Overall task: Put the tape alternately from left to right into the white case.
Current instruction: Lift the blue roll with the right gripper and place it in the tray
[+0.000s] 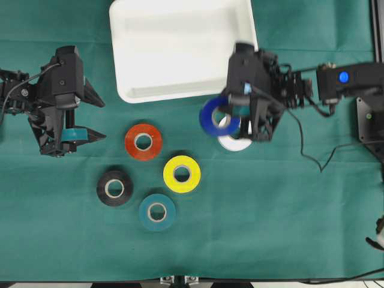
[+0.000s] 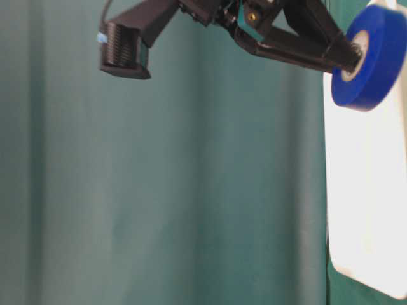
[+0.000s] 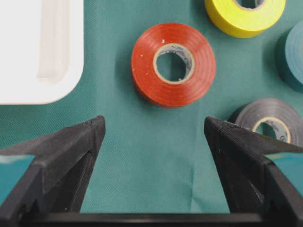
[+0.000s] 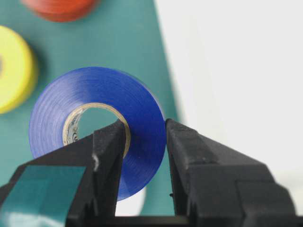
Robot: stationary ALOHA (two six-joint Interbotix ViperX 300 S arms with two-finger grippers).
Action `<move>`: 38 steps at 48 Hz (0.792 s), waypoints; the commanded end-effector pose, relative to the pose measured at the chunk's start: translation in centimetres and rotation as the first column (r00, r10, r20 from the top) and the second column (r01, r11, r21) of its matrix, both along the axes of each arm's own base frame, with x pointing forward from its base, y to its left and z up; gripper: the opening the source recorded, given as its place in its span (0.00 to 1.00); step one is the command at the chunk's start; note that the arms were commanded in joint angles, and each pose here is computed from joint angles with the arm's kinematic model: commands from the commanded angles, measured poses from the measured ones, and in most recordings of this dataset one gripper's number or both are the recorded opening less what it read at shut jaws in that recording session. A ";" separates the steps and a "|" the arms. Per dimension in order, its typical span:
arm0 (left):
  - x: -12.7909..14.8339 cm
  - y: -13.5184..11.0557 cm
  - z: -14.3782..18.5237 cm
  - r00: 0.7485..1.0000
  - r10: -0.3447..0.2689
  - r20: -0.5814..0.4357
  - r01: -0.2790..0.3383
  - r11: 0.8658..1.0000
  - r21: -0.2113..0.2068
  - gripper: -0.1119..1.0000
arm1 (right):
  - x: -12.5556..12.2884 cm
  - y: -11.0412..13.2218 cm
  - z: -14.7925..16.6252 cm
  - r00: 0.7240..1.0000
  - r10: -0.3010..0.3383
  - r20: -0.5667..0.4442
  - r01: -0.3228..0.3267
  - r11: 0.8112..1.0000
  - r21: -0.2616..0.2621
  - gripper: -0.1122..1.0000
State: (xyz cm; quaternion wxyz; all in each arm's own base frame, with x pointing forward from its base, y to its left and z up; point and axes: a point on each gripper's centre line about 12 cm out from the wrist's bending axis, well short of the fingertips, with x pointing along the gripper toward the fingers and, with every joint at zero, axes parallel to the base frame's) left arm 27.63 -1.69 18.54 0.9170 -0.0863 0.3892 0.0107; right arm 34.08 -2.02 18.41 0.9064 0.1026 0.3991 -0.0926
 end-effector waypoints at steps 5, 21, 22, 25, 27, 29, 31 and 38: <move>0.4 -0.1 0.8 1.000 -0.002 0.027 0.002 1.000 -0.003 0.50 | -0.2 -3.2 1.2 0.998 -0.056 0.038 0.058 0.997 -0.051 0.35; 0.4 -0.1 0.7 1.000 -0.002 0.026 0.002 1.000 -0.003 0.50 | -0.8 -8.1 -0.4 0.990 -0.138 -0.009 0.136 0.983 -0.123 0.35; 0.4 -0.1 0.7 1.000 -0.001 0.026 0.001 1.000 -0.004 0.50 | -0.8 -8.3 -0.6 0.990 -0.142 -0.013 0.139 0.982 -0.124 0.35; 0.4 -0.1 0.7 1.000 -0.001 0.024 0.001 1.000 -0.004 0.50 | -0.8 -8.9 -1.2 0.987 -0.156 -0.027 0.152 0.981 -0.122 0.35; 0.4 -0.1 0.6 1.000 -0.001 0.023 0.001 1.000 -0.004 0.50 | -0.9 -9.2 -1.6 0.986 -0.165 -0.036 0.160 0.980 -0.121 0.35; 0.4 -0.2 0.7 1.000 -0.003 0.024 0.003 1.000 -0.002 0.50 | -0.9 -9.5 -2.0 0.984 -0.174 -0.048 0.167 0.979 -0.119 0.35; 0.4 -0.1 0.6 1.000 -0.001 0.023 0.001 1.000 -0.004 0.50 | -1.0 -9.8 -2.3 0.982 -0.180 -0.057 0.172 0.978 -0.118 0.35; 0.4 -0.1 0.7 1.000 -0.002 0.024 0.002 1.000 -0.002 0.50 | -1.0 -10.0 -3.1 0.980 -0.185 -0.077 0.176 0.978 -0.115 0.35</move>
